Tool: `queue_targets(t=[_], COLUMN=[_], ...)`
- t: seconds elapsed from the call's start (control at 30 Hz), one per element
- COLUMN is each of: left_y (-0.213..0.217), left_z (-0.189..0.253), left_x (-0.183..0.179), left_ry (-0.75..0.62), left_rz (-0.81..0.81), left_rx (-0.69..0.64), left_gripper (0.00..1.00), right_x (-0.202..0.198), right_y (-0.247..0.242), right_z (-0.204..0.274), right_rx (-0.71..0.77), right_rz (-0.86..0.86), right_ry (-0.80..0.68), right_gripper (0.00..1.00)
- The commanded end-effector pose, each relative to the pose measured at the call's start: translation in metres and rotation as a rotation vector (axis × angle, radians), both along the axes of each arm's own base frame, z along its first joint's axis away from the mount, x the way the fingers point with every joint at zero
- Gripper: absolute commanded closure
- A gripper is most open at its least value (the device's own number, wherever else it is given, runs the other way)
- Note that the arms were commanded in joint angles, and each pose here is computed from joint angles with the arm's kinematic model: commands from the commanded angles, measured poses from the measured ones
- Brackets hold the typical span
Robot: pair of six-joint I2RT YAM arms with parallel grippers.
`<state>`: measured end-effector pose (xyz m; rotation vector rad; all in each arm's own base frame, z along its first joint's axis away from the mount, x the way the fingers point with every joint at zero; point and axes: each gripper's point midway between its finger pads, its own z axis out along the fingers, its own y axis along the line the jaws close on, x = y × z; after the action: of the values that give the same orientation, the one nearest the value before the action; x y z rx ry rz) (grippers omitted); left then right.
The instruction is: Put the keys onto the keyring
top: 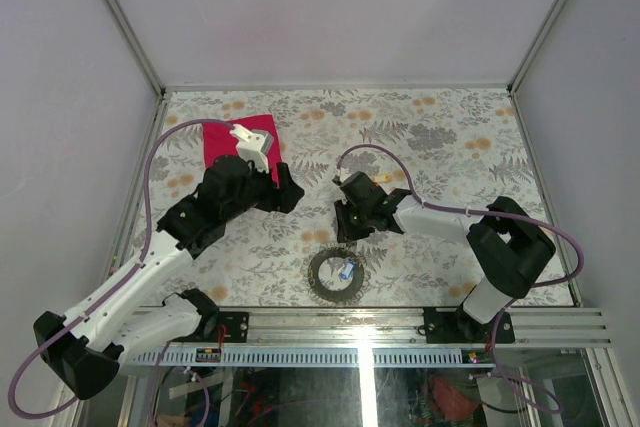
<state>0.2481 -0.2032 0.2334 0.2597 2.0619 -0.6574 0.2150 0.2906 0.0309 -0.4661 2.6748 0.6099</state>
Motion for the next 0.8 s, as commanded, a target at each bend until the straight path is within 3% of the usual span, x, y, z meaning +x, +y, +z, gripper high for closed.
queue_targets(t=[0.0, 0.43, 0.77], left_y=[-0.004, -0.005, -0.006], left_z=[0.019, 0.018, 0.018], left_x=[0.006, 0.006, 0.007], left_ry=[-0.051, -0.050, -0.046], left_rz=[-0.015, -0.017, -0.023], left_rx=[-0.025, -0.023, -0.022], left_gripper=[0.29, 0.29, 0.29], right_x=[0.006, 0.006, 0.001], right_y=[0.014, 0.011, 0.011], right_z=[0.013, 0.005, -0.006], right_rx=[0.081, 0.060, 0.046], right_rz=[0.011, 0.012, 0.028], right_ry=[-0.014, 0.004, 0.036], right_gripper=[0.75, 0.78, 0.74])
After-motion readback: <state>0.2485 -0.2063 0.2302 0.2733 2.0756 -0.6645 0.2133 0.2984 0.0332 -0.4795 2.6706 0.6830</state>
